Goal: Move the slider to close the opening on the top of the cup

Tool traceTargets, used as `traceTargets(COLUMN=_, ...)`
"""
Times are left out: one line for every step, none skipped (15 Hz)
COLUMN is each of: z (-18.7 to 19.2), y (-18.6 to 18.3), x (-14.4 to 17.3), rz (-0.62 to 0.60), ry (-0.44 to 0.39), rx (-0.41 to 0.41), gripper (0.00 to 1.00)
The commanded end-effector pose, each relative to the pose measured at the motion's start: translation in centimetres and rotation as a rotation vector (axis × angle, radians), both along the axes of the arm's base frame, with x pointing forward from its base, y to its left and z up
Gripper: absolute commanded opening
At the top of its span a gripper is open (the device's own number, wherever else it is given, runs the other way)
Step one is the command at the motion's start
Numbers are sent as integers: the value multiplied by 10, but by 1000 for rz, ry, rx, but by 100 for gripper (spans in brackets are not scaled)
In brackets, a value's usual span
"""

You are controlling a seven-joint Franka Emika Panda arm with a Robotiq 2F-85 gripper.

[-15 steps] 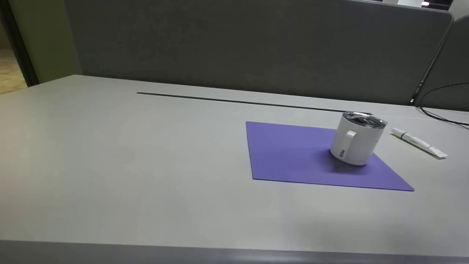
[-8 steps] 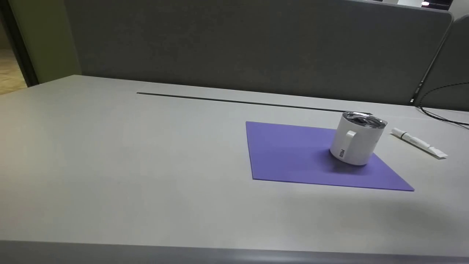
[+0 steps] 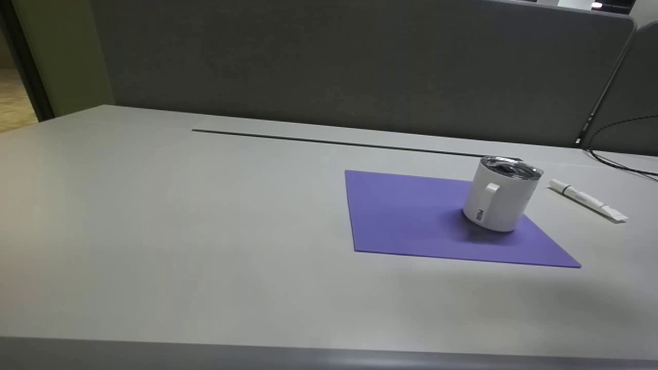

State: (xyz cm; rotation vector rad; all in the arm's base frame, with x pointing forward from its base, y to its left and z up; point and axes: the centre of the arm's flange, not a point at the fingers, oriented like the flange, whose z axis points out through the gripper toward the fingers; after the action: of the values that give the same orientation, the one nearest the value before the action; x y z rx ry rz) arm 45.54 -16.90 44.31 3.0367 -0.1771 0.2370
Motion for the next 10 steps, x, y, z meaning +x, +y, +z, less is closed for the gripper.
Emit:
traceTargets(z=0, y=0, x=0, rz=0, ry=0, rx=0, gripper=0)
traceTargets(z=-7, y=4, x=9, rz=6, ry=2, rx=0, gripper=0)
traceTargets(z=-14, y=8, x=17, rz=4, ry=-5, rx=-1, gripper=0)
traceTargets(z=-22, y=12, x=26, rz=19, ry=5, rx=8, gripper=0)
traceTargets(z=-32, y=18, x=35, rz=25, ry=16, rx=18, gripper=0)
traceTargets(z=-43, y=23, x=42, rz=20, ry=27, rx=27, gripper=0)
traceTargets(z=-56, y=29, x=50, rz=27, ry=45, rx=39, gripper=0)
traceTargets(z=-68, y=35, x=55, rz=33, ry=59, rx=55, gripper=0)
traceTargets(z=-80, y=42, x=59, rz=39, ry=82, rx=64, gripper=0)
traceTargets(z=-91, y=47, x=62, rz=45, ry=95, rx=72, gripper=0)
